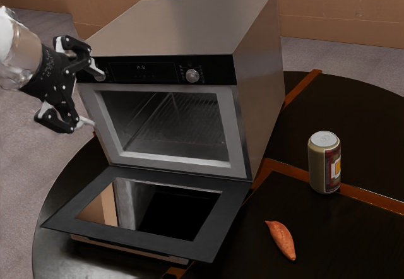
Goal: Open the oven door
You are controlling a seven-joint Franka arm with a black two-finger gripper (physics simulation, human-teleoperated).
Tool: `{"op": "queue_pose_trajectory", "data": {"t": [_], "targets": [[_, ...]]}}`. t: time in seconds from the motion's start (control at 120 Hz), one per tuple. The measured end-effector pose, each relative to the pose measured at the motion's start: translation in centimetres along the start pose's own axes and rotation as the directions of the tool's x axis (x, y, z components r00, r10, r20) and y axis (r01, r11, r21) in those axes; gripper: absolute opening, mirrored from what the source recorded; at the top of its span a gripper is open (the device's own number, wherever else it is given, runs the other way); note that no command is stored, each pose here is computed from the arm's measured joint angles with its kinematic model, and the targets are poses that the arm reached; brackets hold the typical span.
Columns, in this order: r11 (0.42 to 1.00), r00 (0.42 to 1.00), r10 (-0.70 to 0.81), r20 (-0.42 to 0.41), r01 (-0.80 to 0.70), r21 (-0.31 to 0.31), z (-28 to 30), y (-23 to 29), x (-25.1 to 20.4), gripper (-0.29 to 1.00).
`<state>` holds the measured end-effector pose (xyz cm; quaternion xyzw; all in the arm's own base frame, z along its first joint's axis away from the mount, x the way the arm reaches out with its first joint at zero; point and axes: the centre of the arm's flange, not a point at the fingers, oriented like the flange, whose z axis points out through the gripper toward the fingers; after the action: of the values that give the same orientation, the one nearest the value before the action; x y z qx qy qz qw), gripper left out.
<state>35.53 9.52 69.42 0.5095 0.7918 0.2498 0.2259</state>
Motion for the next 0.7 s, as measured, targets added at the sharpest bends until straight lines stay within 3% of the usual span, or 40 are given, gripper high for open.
{"op": "queue_pose_trajectory", "data": {"t": [0.067, 0.158, 0.258, 0.325, 0.433, 0.533, 0.7], "targets": [[0.99, 0.989, 0.138, 0.057, -0.14, 0.025, -1.9, 3.1, -10.9, 0.7], [0.946, 0.944, 0.264, 0.196, -0.293, 0.138, -2.2, 1.0, -24.5, 0.7], [0.888, 0.935, 0.253, 0.247, -0.326, 0.324, 2.7, -1.0, -31.2, 0.7], [0.855, 0.948, 0.225, 0.227, -0.304, 0.42, 6.9, -1.6, -32.2, 0.7], [0.831, 0.978, 0.147, 0.148, -0.203, 0.517, 11.9, -1.2, -29.9, 0.7], [0.819, 0.993, 0.08, 0.082, -0.113, 0.563, 14.1, -0.8, -27.3, 0.7], [0.818, 0.999, -0.047, -0.015, 0.047, 0.574, 14.3, 2.5, -20.9, 0.7]]}}
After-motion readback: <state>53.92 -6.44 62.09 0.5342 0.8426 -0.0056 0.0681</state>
